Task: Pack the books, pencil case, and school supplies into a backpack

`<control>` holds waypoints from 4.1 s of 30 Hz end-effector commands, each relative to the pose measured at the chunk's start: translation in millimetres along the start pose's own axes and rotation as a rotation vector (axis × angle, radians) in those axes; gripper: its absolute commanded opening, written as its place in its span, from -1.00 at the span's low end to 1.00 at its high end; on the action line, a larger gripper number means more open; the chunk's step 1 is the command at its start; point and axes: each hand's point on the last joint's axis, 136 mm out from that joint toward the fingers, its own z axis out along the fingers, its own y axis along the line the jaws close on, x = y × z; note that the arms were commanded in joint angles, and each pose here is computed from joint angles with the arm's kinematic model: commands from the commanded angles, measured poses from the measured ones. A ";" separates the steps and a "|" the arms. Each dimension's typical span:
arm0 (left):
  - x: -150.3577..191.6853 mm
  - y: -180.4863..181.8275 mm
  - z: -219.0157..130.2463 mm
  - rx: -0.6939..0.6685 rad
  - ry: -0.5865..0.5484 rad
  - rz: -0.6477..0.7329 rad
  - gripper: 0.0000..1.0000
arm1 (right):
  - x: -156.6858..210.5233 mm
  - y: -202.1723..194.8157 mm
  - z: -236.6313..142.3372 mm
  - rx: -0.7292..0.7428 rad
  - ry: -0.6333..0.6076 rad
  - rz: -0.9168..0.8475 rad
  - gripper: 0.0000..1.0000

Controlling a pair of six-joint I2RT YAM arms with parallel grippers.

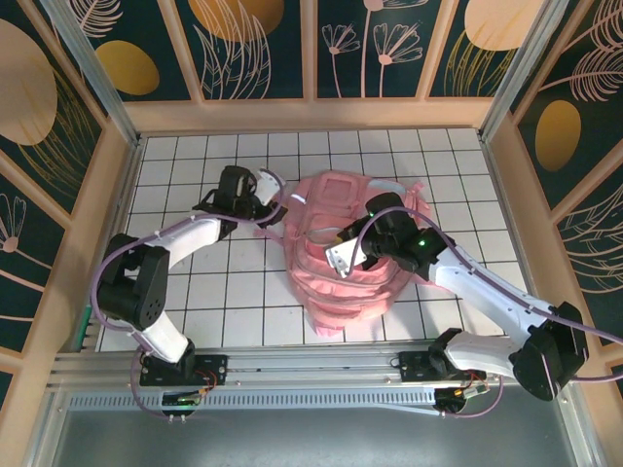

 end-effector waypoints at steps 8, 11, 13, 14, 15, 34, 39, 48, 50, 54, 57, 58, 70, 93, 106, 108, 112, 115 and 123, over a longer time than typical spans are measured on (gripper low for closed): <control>30.2 96.0 -109.2 -0.614 0.171 -0.672 0.98 | -17.6 -39.2 16.9 0.108 -0.122 0.432 -1.00; 77.6 101.9 -121.8 -0.619 0.286 -0.813 0.98 | -13.5 -45.5 19.9 0.127 -0.131 0.463 -1.00; 104.8 107.8 -132.1 -0.653 0.357 -0.836 0.98 | -12.8 -46.4 21.7 0.119 -0.142 0.472 -1.00; 118.3 110.7 -136.4 -0.672 0.404 -0.827 0.98 | -12.2 -46.0 23.1 0.114 -0.144 0.478 -1.00; 130.9 113.1 -140.3 -0.690 0.456 -0.821 0.98 | -12.1 -45.4 23.9 0.106 -0.149 0.482 -1.00; 244.6 108.9 -96.0 -0.457 0.933 -0.691 0.58 | 3.3 -53.3 9.4 0.151 -0.126 0.588 -1.00; 258.2 90.0 -83.8 -0.357 0.978 -0.734 -0.09 | 4.9 -49.7 5.9 0.148 -0.119 0.584 -1.00; 210.2 84.2 -89.6 -0.351 0.735 -0.874 -0.76 | 10.5 -52.0 10.2 0.146 -0.106 0.618 -1.00; 178.6 82.4 -95.6 -0.328 0.604 -0.940 -0.77 | 14.6 -55.1 13.8 0.158 -0.096 0.655 -1.00; 102.4 48.1 -105.0 -0.137 0.266 -1.155 -0.84 | 28.6 -70.4 19.5 0.216 -0.074 0.786 -1.00; 48.4 5.7 -108.8 0.013 0.079 -1.244 -0.80 | 33.7 -76.4 23.4 0.259 -0.092 0.864 -1.00; 36.1 -6.4 -109.9 0.042 0.039 -1.276 -0.79 | 35.0 -79.3 23.5 0.277 -0.099 0.885 -1.00; -44.6 -140.5 -87.5 0.240 -0.003 -1.405 -0.90 | 58.9 -102.8 18.8 0.435 -0.165 1.041 -1.00; -45.7 -127.7 -3.1 0.085 -0.015 -1.480 0.40 | 53.6 -90.2 19.4 0.397 -0.179 1.077 -1.00; -48.0 -46.6 -120.1 -0.128 -0.191 -0.680 0.88 | 39.6 -75.9 18.5 0.300 -0.149 0.725 -1.00; -59.1 -66.8 -119.5 -0.022 -0.235 -0.366 0.86 | 35.4 -74.5 20.2 0.272 -0.157 0.675 -1.00; -46.0 -86.3 -93.3 0.110 -0.182 -0.024 0.81 | 46.8 -80.1 18.1 0.249 -0.143 0.680 -1.00; -28.1 -77.2 -72.3 0.177 -0.143 0.092 0.71 | 42.6 -78.3 13.0 0.209 -0.173 0.645 -1.00; -7.4 -73.8 -38.6 0.324 -0.100 0.267 0.73 | 27.6 -33.1 8.2 0.065 -0.189 0.431 -1.00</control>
